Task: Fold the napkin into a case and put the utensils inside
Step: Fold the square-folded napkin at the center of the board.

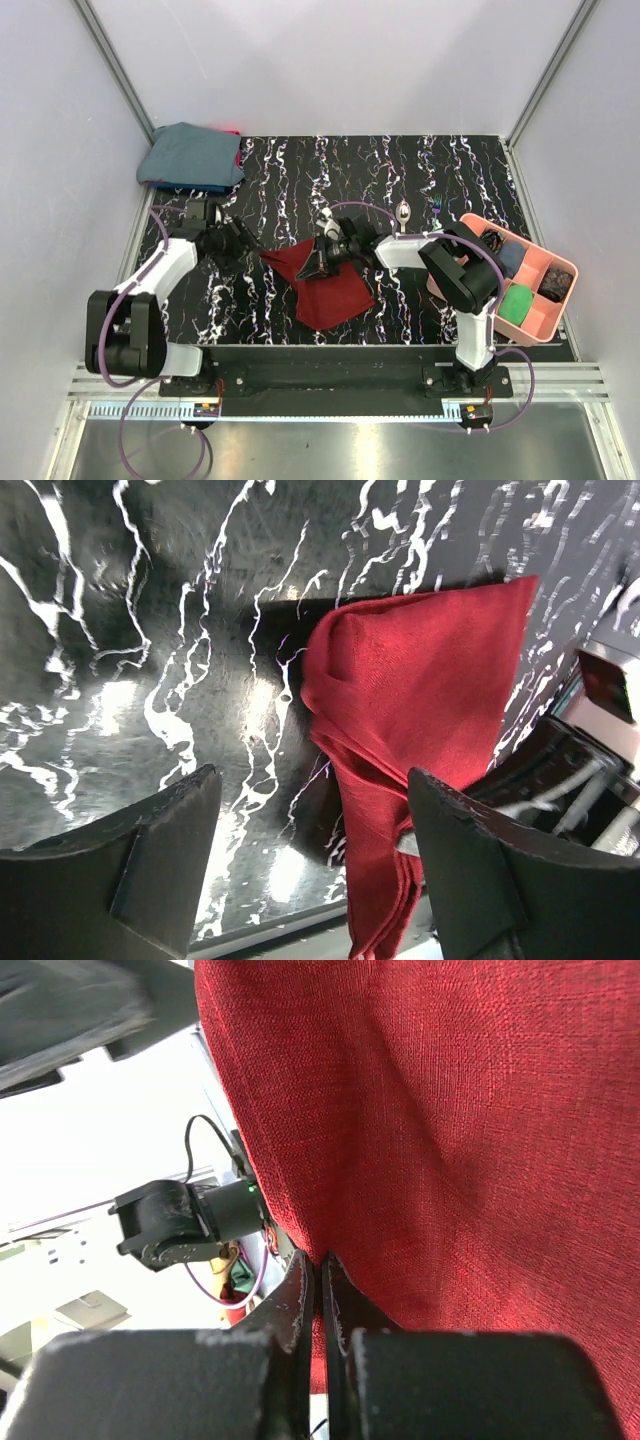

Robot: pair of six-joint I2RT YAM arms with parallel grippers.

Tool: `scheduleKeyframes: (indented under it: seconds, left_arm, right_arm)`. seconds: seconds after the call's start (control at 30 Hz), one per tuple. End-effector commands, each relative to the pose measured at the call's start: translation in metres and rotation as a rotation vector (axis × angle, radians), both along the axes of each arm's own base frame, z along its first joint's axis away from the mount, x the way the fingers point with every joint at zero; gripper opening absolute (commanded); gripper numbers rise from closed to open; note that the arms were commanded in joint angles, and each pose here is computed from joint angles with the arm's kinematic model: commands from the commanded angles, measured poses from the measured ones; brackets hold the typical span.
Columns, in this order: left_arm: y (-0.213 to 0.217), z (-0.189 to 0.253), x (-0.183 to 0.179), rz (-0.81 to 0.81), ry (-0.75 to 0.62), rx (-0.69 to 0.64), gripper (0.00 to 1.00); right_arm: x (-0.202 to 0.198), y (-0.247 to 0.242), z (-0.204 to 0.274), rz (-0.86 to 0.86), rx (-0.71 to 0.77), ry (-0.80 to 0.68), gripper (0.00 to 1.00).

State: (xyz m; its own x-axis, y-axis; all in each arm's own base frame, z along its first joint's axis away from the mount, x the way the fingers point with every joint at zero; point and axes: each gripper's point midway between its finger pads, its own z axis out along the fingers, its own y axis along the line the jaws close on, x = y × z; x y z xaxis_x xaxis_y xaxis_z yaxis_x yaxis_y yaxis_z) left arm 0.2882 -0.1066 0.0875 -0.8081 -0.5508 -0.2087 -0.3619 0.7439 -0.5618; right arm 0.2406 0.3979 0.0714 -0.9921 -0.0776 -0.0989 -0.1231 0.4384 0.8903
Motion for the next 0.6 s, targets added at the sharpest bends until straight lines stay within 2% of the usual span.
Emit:
scheduleKeyframes:
  seconds: [0.0, 0.1, 0.57]
  left_arm:
    - [-0.01, -0.008, 0.013, 0.11, 0.07, -0.074, 0.78]
    - [-0.017, -0.011, 0.018, 0.143, 0.085, -0.082, 0.78]
    - [-0.044, 0.007, 0.039, 0.169, -0.016, -0.098, 0.82]
  right_arm:
    - [0.004, -0.002, 0.044, 0.028, 0.132, -0.096, 0.0]
    - [0.003, -0.008, 0.038, 0.032, 0.123, -0.09, 0.0]
    - [-0.001, -0.028, 0.022, 0.048, 0.106, -0.093, 0.0]
